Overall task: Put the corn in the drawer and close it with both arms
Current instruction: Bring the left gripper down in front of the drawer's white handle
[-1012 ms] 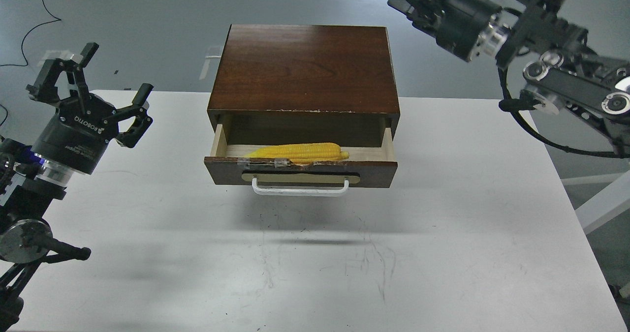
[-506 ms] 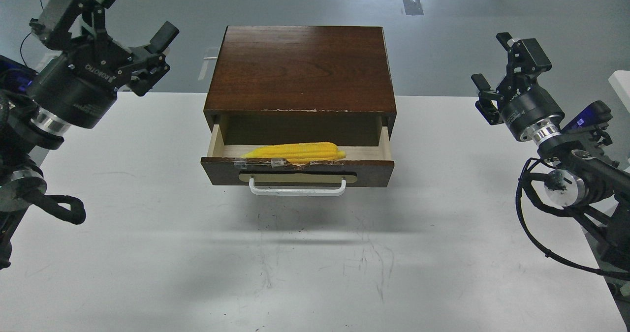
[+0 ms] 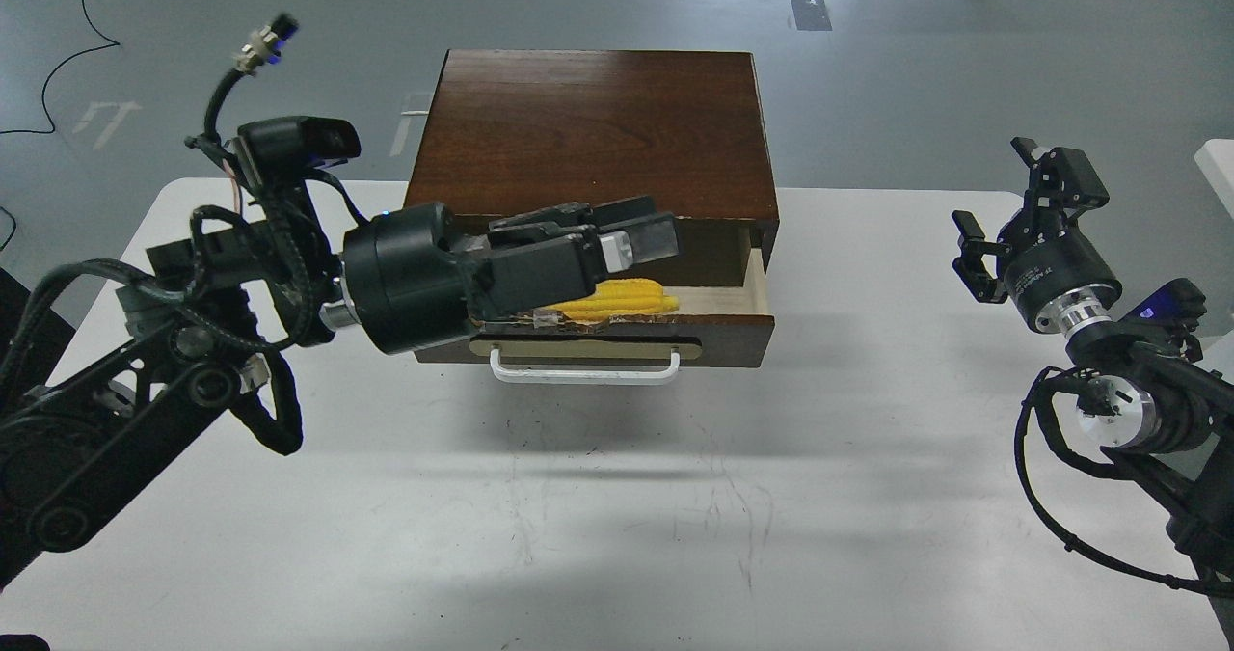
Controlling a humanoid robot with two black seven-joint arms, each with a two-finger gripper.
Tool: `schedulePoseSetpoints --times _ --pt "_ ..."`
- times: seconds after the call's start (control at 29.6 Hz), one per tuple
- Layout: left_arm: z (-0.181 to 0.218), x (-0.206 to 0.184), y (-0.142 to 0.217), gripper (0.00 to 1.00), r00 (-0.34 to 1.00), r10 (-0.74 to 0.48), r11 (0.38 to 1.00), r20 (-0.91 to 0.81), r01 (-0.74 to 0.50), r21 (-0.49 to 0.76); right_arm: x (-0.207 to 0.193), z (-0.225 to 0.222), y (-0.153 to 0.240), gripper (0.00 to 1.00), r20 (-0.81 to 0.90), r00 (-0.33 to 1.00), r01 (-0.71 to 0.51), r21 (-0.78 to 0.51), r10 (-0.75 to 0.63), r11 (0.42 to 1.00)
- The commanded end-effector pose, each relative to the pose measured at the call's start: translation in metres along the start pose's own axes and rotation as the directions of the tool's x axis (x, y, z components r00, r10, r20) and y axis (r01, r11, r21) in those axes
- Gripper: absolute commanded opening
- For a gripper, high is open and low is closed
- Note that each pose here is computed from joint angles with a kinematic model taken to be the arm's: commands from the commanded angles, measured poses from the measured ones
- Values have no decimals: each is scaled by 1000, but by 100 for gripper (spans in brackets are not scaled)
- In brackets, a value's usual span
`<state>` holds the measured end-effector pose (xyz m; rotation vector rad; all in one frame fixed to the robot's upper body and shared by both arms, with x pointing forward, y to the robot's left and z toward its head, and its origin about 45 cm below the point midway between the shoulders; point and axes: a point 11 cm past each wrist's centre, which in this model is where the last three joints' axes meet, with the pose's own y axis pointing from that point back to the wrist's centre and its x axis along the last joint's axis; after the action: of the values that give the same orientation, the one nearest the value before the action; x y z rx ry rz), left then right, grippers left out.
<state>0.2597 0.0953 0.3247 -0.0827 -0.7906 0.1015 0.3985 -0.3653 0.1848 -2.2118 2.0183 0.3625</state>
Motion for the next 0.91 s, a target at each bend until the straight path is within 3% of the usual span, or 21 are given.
schedulePoseSetpoints --times 0.0,0.37,0.64,0.88 --pt "-10 -43 -12 0 995 -96 995 -26 96 17 1 2 2 100 0 1000 -2 -5 2 1000" --pt "-61 -120 36 0 963 124 970 -241 -66 234 4 8 6 100 0 1000 -11 -18 11 1000" --pt "-98 -120 69 0 879 338 905 -335 -205 374 5 9 7 100 -3 1000 -11 -21 11 1000" --pt "-100 -115 77 0 862 374 890 -342 -230 393 4 9 7 100 -3 1000 -13 -21 13 1000"
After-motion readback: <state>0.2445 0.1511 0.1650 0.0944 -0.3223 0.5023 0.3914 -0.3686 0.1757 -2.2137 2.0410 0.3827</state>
